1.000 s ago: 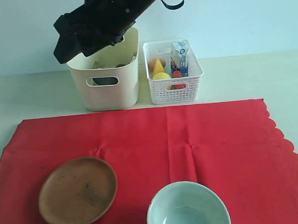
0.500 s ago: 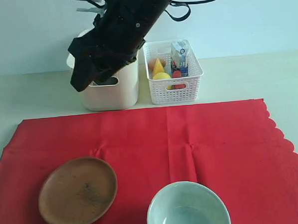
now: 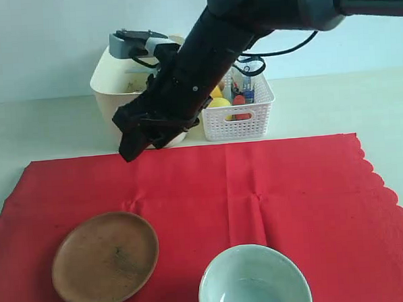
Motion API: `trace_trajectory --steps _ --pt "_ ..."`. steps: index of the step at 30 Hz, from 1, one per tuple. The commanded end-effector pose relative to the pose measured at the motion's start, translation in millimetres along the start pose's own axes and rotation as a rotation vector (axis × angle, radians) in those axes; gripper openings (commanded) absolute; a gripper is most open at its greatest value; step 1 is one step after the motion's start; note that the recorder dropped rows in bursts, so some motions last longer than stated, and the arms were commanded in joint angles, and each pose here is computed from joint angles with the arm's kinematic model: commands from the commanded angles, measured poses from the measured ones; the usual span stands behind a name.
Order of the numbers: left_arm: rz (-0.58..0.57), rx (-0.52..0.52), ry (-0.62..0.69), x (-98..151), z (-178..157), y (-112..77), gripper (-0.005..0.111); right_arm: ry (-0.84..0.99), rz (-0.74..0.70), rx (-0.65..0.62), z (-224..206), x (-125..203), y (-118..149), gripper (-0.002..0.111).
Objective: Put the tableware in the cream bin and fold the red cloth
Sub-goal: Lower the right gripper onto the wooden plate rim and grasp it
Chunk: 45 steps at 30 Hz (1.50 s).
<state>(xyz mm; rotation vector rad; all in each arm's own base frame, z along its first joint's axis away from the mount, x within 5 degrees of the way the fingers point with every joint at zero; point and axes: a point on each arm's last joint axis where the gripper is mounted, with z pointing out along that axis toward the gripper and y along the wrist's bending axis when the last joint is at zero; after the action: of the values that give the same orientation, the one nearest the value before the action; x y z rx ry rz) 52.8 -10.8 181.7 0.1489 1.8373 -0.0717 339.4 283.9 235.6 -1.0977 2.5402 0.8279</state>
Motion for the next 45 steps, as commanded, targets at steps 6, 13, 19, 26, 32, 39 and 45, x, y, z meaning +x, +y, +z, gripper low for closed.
trace_trajectory --steps 6,13,19,26,32,39,45 --pt "-0.004 -0.003 -0.007 0 0 0.1 0.0 0.005 0.021 0.0 33 18 -12 0.059" --pt "-0.004 -0.003 -0.007 0 0 0.1 0.0 0.126 0.038 -0.03 87 37 -22 0.059" --pt "-0.004 -0.003 -0.007 0 0 0.1 0.0 0.181 0.051 -0.043 110 48 -25 0.059" --pt "-0.004 -0.003 -0.007 0 0 0.1 0.0 0.188 0.028 -0.058 115 48 -14 0.059" --pt "-0.004 -0.003 -0.007 0 0 0.1 0.0 0.209 -0.028 -0.086 120 50 -1 0.059" --pt "-0.004 -0.003 -0.007 0 0 0.1 0.0 0.233 -0.022 -0.083 129 55 -5 0.056" --pt "-0.004 -0.003 -0.007 0 0 0.1 0.0 0.26 -0.013 -0.08 140 62 -10 0.049"
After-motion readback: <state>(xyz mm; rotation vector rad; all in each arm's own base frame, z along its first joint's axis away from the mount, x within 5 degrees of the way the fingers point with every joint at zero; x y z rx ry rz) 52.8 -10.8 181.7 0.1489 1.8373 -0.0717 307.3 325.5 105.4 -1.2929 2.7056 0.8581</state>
